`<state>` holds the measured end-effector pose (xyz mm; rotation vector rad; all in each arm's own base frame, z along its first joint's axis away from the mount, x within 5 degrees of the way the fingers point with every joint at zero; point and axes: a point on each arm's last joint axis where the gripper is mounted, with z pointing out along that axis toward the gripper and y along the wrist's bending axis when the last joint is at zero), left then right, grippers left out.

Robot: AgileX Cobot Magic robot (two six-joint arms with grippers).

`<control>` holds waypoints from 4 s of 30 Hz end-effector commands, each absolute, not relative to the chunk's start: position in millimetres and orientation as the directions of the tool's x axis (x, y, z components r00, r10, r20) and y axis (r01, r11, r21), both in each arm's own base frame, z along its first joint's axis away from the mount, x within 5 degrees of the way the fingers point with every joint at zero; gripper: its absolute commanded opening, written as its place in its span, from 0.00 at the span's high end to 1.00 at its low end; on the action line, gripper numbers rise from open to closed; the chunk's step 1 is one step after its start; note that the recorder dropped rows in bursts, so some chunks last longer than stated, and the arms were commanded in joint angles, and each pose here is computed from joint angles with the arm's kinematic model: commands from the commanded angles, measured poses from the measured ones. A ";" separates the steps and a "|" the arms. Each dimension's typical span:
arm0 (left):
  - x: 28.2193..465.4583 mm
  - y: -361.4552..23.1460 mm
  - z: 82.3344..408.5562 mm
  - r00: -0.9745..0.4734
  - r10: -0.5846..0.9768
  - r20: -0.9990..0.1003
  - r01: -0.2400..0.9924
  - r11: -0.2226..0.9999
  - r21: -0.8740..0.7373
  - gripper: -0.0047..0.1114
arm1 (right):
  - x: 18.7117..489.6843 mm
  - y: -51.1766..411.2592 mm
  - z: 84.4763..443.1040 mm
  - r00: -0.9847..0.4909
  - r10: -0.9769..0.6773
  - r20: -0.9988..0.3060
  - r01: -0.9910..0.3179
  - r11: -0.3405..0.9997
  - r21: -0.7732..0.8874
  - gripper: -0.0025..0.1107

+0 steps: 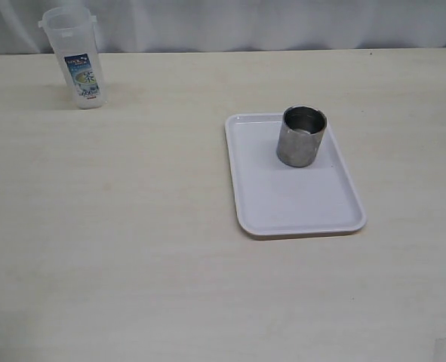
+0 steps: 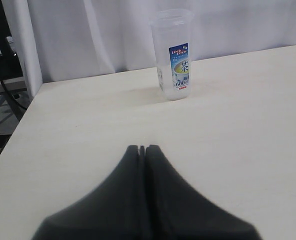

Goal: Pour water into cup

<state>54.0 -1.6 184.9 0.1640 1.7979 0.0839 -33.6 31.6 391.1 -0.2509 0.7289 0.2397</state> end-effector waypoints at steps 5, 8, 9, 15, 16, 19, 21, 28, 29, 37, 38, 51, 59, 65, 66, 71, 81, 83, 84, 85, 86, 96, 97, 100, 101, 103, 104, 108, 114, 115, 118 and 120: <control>54.2 -2.4 185.2 -0.212 0.148 -0.966 0.075 0.988 0.135 0.96 | -33.7 30.9 390.3 0.728 0.125 -0.675 -0.291 0.947 -0.139 0.94; 54.2 -2.4 185.2 -0.212 0.148 -0.966 0.075 0.988 0.135 0.96 | -35.7 28.3 392.9 0.740 0.171 -0.650 -0.304 0.948 -0.096 0.94; 54.2 -2.4 185.2 -0.212 0.148 -0.966 0.075 0.988 0.135 0.96 | -36.1 27.7 393.5 0.744 0.179 -0.644 -0.305 0.948 -0.088 0.94; 54.2 -2.4 185.2 -0.212 0.148 -0.966 0.075 0.988 0.135 0.96 | -36.0 24.9 393.0 0.766 0.209 -0.608 -0.307 0.950 -0.060 0.94; 54.2 -2.4 185.2 -0.212 0.148 -0.966 0.075 0.988 0.135 0.96 | -35.2 24.5 391.6 0.774 0.209 -0.598 -0.304 0.951 -0.061 0.94; 54.2 -2.4 185.2 -0.212 0.148 -0.966 0.075 0.988 0.135 0.96 | -29.1 22.3 382.5 0.801 0.195 -0.565 -0.279 0.958 -0.064 0.94; 54.2 -2.4 185.2 -0.212 0.148 -0.966 0.075 0.988 0.135 0.96 | -23.3 20.5 374.0 0.806 0.200 -0.557 -0.273 0.961 -0.050 0.94; 54.2 -2.4 185.2 -0.212 0.148 -0.966 0.075 0.988 0.135 0.96 | -1.2 11.9 343.6 0.788 0.101 -0.608 -0.143 0.989 -0.021 0.94; 54.2 -2.4 185.2 -0.212 0.148 -0.966 0.075 0.988 0.135 0.96 | 2.3 10.4 338.3 0.780 0.071 -0.622 -0.111 0.993 -0.026 0.94; 54.2 -2.4 185.2 -0.212 0.148 -0.966 0.075 0.988 0.135 0.96 | 26.6 4.5 291.2 0.684 -0.042 -0.728 0.006 0.999 -0.052 0.94; 54.2 -2.4 185.2 -0.212 0.148 -0.966 0.075 0.988 0.135 0.96 | 28.9 4.4 285.4 0.670 -0.054 -0.740 0.014 0.998 -0.061 0.94; 54.2 -2.4 185.2 -0.212 0.148 -0.966 0.075 0.988 0.135 0.96 | 45.5 2.5 248.7 0.476 -0.082 -0.876 0.029 0.997 -0.077 0.94; 54.2 -2.4 185.2 -0.212 0.148 -0.966 0.075 0.988 0.135 0.96 | 54.4 -1.6 224.8 0.214 -0.036 -0.976 0.040 0.999 -0.028 0.94; 54.2 -2.4 185.2 -0.212 0.148 -0.966 0.075 0.988 0.135 0.96 | 56.4 -3.1 203.7 -0.019 -0.026 -0.999 0.050 0.998 -0.027 0.94; 54.2 -2.4 185.2 -0.212 0.148 -0.966 0.075 0.988 0.135 0.96 | 56.3 -3.2 201.7 -0.041 -0.025 -0.999 0.051 0.998 -0.027 0.94; 54.2 -2.4 185.2 -0.212 0.148 -0.966 0.075 0.988 0.135 0.96 | 55.2 -3.5 190.8 -0.159 -0.003 -0.987 0.054 0.998 -0.011 0.94; 54.2 -2.4 185.2 -0.212 0.148 -0.966 0.075 0.988 0.135 0.96 | 53.8 -3.6 183.7 -0.237 0.008 -0.972 0.057 0.998 -0.005 0.94; 54.2 -2.4 185.2 -0.212 0.148 -0.966 0.075 0.988 0.135 0.96 | 53.5 -3.7 182.5 -0.250 0.005 -0.968 0.056 0.998 -0.009 0.94; 54.2 -2.4 185.2 -0.212 0.148 -0.966 0.075 0.988 0.135 0.96 | 53.4 -3.8 182.3 -0.252 0.000 -0.968 0.057 0.998 -0.014 0.94; 54.2 -2.4 185.2 -0.212 0.148 -0.966 0.075 0.988 0.135 0.96 | 53.4 -3.8 182.3 -0.253 -0.007 -0.968 0.055 0.998 -0.021 0.94; 54.2 -2.4 185.2 -0.212 0.148 -0.966 0.075 0.988 0.135 0.96 | 53.4 -3.8 182.3 -0.253 -0.011 -0.967 0.054 0.998 -0.026 0.94; 54.2 -2.4 185.2 -0.212 0.148 -0.966 0.075 0.988 0.135 0.96 | 53.4 -3.8 182.3 -0.254 -0.022 -0.967 0.050 0.998 -0.036 0.94; 54.2 -2.4 185.2 -0.212 0.148 -0.966 0.075 0.988 0.135 0.96 | 53.4 -3.7 182.3 -0.253 -0.020 -0.967 0.050 0.998 -0.034 0.94; 54.2 -2.4 185.2 -0.212 0.148 -0.966 0.075 0.988 0.135 0.96 | 53.4 -3.5 182.3 -0.253 -0.015 -0.967 0.050 0.998 -0.028 0.94; 54.2 -2.4 185.2 -0.212 0.148 -0.966 0.075 0.988 0.135 0.96 | 53.4 -3.5 182.3 -0.253 -0.015 -0.967 0.050 0.998 -0.028 0.94; 54.2 -2.4 185.2 -0.212 0.148 -0.966 0.075 0.988 0.135 0.96 | 53.4 -3.5 182.3 -0.253 -0.015 -0.967 0.050 0.998 -0.028 0.94; 54.2 -2.4 185.2 -0.212 0.148 -0.966 0.075 0.988 0.135 0.96 | 53.4 -3.5 182.3 -0.253 -0.015 -0.967 0.050 0.998 -0.028 0.94; 54.2 -2.4 185.2 -0.212 0.148 -0.966 0.075 0.988 0.135 0.96 | 53.4 -3.5 182.3 -0.253 -0.015 -0.967 0.050 0.998 -0.028 0.94; 54.2 -2.4 185.2 -0.212 0.148 -0.966 0.075 0.988 0.135 0.96 | 53.4 -3.5 182.3 -0.253 -0.015 -0.967 0.050 0.998 -0.028 0.94; 54.2 -2.4 185.2 -0.212 0.148 -0.966 0.075 0.988 0.135 0.96 | 53.4 -3.5 182.3 -0.253 -0.015 -0.967 0.050 0.998 -0.028 0.94; 54.2 -2.4 185.2 -0.212 0.148 -0.966 0.075 0.988 0.135 0.96 | 53.4 -3.5 182.3 -0.253 -0.015 -0.967 0.050 0.998 -0.028 0.94; 54.2 -2.4 185.2 -0.212 0.148 -0.966 0.075 0.988 0.135 0.96 | 53.4 -3.5 182.3 -0.253 -0.015 -0.967 0.050 0.998 -0.028 0.94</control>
